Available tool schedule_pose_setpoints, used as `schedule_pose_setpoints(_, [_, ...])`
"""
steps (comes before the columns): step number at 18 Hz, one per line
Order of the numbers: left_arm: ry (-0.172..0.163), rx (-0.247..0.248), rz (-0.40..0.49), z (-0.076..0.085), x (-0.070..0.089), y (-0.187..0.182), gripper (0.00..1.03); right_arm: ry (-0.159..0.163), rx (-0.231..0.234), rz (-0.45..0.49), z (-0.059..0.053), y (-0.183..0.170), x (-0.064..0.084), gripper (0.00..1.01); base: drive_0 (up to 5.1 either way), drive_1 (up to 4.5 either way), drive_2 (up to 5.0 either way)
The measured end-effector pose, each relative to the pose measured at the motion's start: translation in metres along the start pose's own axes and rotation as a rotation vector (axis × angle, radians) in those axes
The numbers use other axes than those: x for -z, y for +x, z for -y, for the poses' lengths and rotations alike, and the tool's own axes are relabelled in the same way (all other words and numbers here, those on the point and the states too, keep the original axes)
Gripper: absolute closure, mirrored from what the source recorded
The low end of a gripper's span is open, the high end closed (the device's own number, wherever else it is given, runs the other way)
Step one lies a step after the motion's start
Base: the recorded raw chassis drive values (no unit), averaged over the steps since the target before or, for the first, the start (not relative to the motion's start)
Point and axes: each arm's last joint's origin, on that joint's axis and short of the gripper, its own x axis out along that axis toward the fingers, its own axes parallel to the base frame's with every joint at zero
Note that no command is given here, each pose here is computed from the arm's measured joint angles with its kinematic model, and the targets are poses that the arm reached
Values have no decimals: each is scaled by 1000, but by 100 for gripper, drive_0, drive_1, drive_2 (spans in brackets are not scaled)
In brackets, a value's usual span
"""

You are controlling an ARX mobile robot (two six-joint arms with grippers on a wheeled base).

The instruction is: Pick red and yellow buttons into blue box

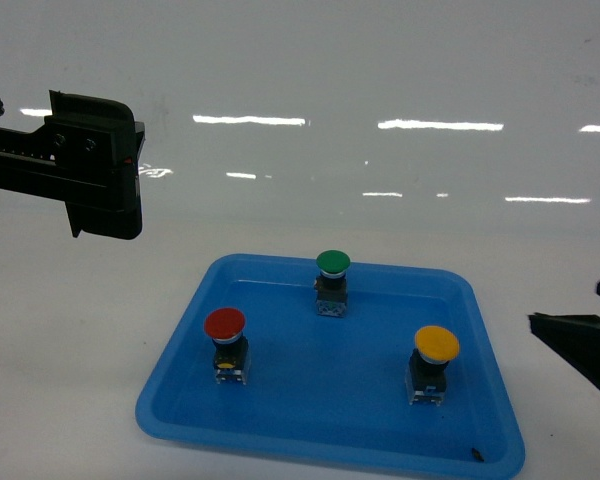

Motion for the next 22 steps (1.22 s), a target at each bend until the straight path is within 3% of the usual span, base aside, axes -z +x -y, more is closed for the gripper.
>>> schedule_pose_setpoints(2, [0,0,0,0,0,0,5,-16,-103,-4,-8,12,-7,3,0,0,0])
schedule_pose_setpoints(4, [0,0,0,0,0,0,5,-50,-151,-13,-12,23,-11,3,0,0,0])
schedule_pose_setpoints(5, [0,0,0,0,0,0,5,-51,-158,-25,-9,28,-10,3,0,0,0])
schedule_pose_setpoints(9, [0,0,0,0,0,0,5,-134,-142,-4,-7,41,-7,3,0,0,0])
schedule_pose_setpoints(15, [-1,0,0,0,0,0,5,-169,-160,-48,-3,65,7,3,0,0,0])
schedule_pose_setpoints(21, [-1,0,0,0,0,0,5,-255,-149,-67,2,92,18,3,0,0,0])
schedule_pose_setpoints(22, [-2,0,0,0,0,0,5,-265,-145,-105,0,99,26,3,0,0,0])
